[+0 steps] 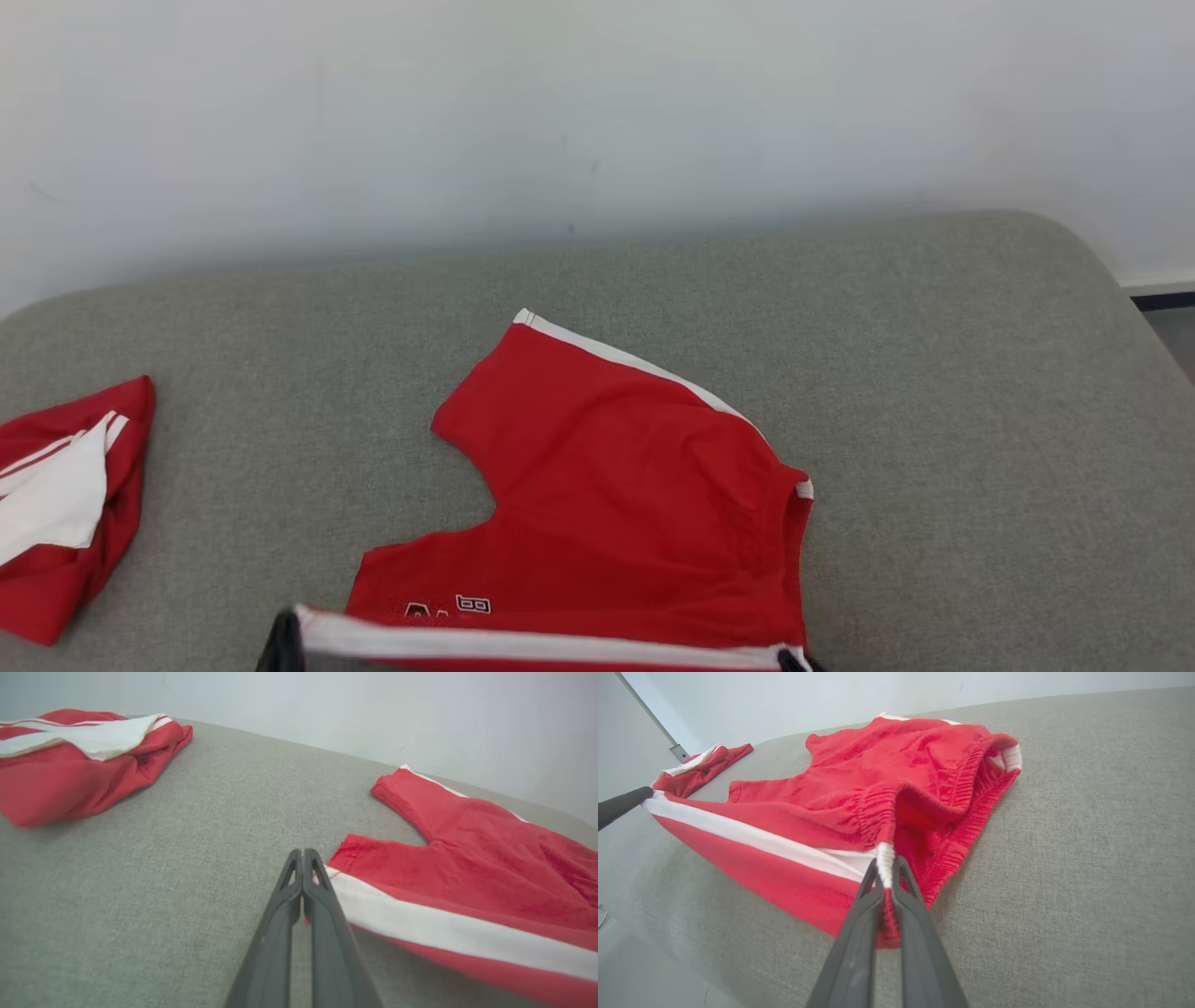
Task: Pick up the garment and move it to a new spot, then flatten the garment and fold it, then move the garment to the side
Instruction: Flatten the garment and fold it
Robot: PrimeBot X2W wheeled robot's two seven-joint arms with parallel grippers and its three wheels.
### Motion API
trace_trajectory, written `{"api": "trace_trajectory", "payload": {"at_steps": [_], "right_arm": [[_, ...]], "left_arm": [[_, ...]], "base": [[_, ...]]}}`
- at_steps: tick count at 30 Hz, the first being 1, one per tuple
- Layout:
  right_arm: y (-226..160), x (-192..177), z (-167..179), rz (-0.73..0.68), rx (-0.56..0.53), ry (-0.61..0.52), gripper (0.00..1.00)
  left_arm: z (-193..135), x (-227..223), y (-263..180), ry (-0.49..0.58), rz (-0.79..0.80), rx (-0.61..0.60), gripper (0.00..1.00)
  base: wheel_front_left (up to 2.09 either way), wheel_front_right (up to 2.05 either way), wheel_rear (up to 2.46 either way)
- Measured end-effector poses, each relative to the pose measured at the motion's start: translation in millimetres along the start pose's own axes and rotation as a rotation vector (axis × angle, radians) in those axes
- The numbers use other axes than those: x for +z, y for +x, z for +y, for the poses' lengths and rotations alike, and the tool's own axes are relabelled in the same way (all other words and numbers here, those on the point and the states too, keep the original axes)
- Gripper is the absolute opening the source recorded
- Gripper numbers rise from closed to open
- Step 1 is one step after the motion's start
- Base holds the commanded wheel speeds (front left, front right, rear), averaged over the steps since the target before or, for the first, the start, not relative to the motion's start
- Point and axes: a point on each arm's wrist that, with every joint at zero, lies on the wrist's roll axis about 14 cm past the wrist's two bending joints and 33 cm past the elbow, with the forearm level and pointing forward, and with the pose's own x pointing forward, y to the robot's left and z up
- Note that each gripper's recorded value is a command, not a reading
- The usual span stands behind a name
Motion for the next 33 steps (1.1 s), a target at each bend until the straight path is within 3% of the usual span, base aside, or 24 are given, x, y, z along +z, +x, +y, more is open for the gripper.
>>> {"api": "trace_trajectory", "payload": {"at_steps": [7, 16, 25, 33], "right_arm": [[27.9, 46.1, -16.6, -0.138, -0.051, 0.053, 0.0], [61.9, 88.3, -59.4, -0.279, -0.2, 0.124, 0.0], [73.8, 77.9, -92.9, -0.266, -0.323, 0.165, 0.0], [81.7, 61.4, -106.2, -0.221, -0.367, 0.188, 0.0]], "left_arm": [[-40.3, 39.9, 53.6, 0.129, -0.085, -0.178, 0.0], [-92.8, 52.7, 137.9, 0.357, -0.038, -0.43, 0.0], [-130.9, 50.8, 194.3, 0.431, 0.004, -0.553, 0.0], [-155.7, 34.6, 233.0, 0.444, 0.033, -0.615, 0.0]], "base": [[0.0, 0.0, 0.0], [0.0, 0.0, 0.0], [0.0, 0.0, 0.0], [0.0, 0.0, 0.0]]}}
